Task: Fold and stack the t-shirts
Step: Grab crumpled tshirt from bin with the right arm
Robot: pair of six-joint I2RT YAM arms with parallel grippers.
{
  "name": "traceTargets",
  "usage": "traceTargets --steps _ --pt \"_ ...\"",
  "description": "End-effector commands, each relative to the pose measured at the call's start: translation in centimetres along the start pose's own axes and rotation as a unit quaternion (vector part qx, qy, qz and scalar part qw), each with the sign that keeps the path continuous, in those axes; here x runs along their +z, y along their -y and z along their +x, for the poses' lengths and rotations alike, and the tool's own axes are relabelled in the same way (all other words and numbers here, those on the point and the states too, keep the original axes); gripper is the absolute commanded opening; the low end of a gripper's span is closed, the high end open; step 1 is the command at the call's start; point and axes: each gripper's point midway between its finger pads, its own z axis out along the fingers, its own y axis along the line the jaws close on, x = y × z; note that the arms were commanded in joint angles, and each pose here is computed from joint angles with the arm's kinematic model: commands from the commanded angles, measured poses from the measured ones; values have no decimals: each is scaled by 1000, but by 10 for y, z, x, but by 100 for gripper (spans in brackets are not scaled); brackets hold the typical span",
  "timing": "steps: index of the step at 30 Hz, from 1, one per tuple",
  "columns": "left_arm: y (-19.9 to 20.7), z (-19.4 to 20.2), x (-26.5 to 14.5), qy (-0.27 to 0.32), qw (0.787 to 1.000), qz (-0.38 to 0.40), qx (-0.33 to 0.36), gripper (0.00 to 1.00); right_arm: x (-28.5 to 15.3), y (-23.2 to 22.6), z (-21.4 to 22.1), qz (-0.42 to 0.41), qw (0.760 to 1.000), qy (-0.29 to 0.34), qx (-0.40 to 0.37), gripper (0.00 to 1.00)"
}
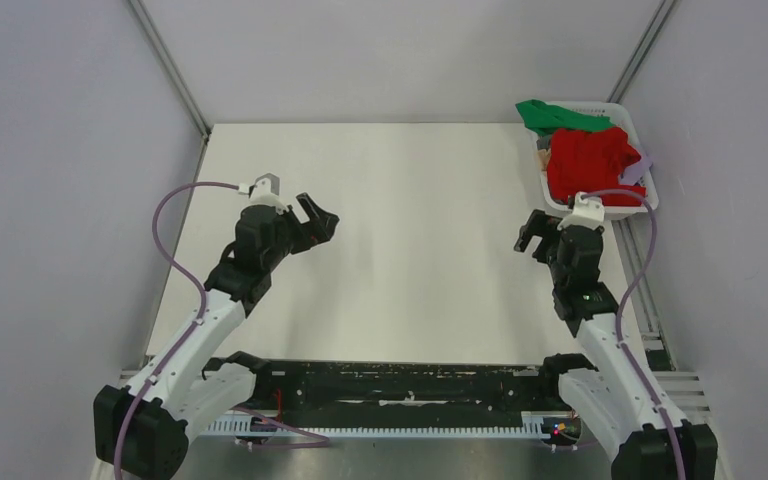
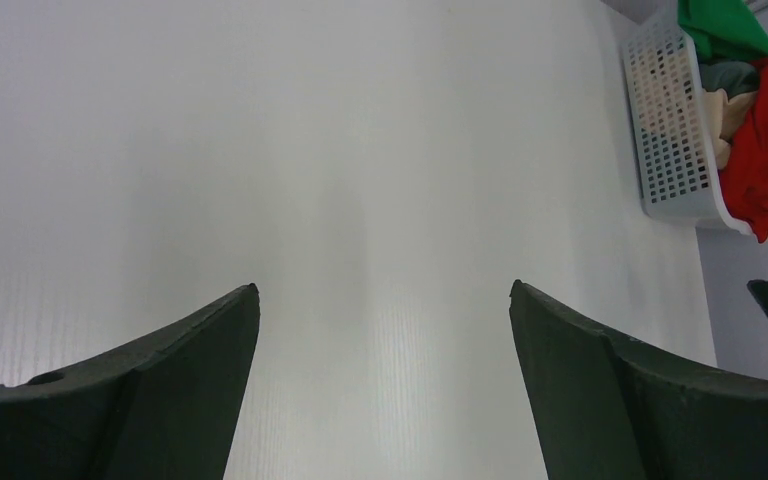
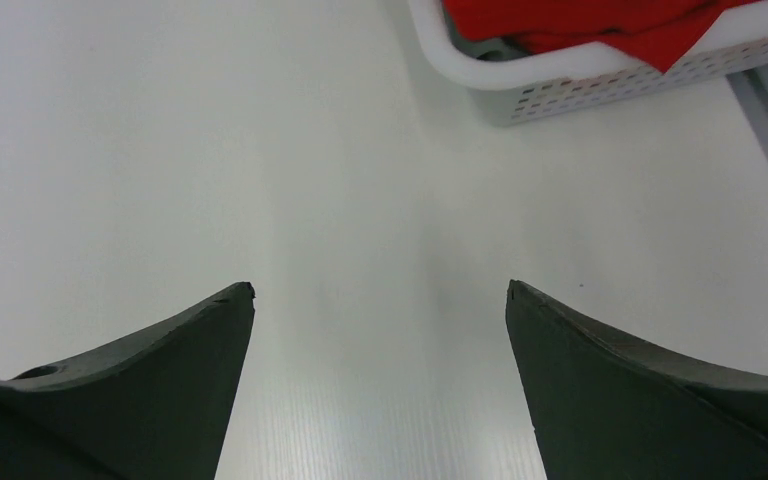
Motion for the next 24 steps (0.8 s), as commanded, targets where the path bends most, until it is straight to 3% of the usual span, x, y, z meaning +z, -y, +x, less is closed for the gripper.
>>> traceTargets --steps 1,10,18,21,24 --pt "14 -34 -8 49 998 9 32 100 13 8 -76 70 996 49 -10 98" --pt "9 -37 -10 55 998 -4 40 100 114 58 -163 175 985 -3 3 98" --pt "9 -35 -4 52 998 -3 34 100 198 87 -164 176 982 -55 45 96" --pt "7 -35 -2 51 998 -8 35 100 212 78 -158 134 988 -66 41 79" --pt "7 -32 1 45 998 -9 33 100 215 78 -158 118 990 -64 50 39"
